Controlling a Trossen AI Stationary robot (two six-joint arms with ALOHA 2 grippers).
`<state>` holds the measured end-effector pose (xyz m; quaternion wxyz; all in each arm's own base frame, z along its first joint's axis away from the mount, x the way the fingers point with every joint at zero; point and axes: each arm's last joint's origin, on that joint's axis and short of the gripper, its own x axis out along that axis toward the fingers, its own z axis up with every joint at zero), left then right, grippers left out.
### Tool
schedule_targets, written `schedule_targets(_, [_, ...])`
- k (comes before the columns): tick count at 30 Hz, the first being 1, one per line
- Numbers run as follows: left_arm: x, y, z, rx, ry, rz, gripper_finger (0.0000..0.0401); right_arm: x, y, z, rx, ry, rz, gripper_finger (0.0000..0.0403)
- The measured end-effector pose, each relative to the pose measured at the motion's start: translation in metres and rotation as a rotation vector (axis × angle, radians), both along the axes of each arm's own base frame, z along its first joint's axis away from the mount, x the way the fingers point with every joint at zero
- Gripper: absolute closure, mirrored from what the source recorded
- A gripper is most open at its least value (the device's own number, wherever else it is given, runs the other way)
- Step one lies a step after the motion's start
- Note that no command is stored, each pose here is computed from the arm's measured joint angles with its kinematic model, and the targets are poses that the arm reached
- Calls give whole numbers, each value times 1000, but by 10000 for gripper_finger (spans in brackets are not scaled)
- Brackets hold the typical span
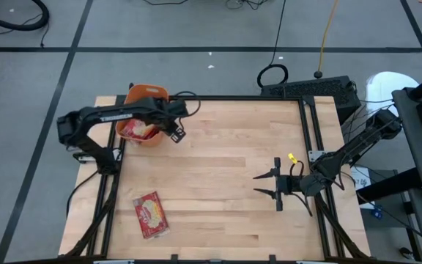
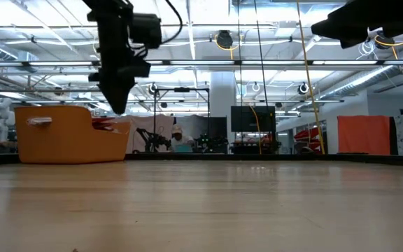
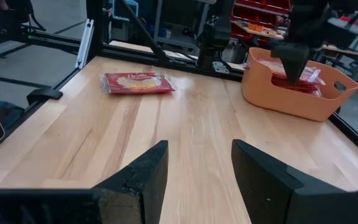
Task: Sort popcorn bags into baskets
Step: Put the red popcorn bag into the orange bin
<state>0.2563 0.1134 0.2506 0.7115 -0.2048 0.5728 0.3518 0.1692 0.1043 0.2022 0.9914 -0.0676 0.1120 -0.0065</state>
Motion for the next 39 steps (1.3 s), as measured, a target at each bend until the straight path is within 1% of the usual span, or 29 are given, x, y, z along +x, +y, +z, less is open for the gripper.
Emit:
schedule_targets(6, [0,17,-13,-21,46,52,301,0,0,-2,-12,15,0,234])
schedule_targets(11, [-8,32,-13,-21,55,86,304,0,0,-2,-13,17,0,234])
schedule_targets(14, [-15,42,-14,-21,59,110,304,0,0,-2,-13,17,0,234])
schedule_targets(18, [-27,55,-24,-25,65,162,304,0,0,-2,-6,16,-1,234])
schedule_targets(23, [-39,65,-31,-36,86,197,304,0,0,-2,-5,16,-1,234])
schedule_targets(27, [-46,68,-24,-12,71,197,304,0,0,-2,-17,17,2,234])
schedule_targets(33, [-62,72,-5,82,44,246,304,0,0,-2,-25,17,4,234])
schedule_targets(36, [-67,64,11,86,-42,230,304,0,0,-2,-27,17,4,234])
schedule_targets(39, [-66,42,32,93,-169,168,304,0,0,-2,-28,18,4,234])
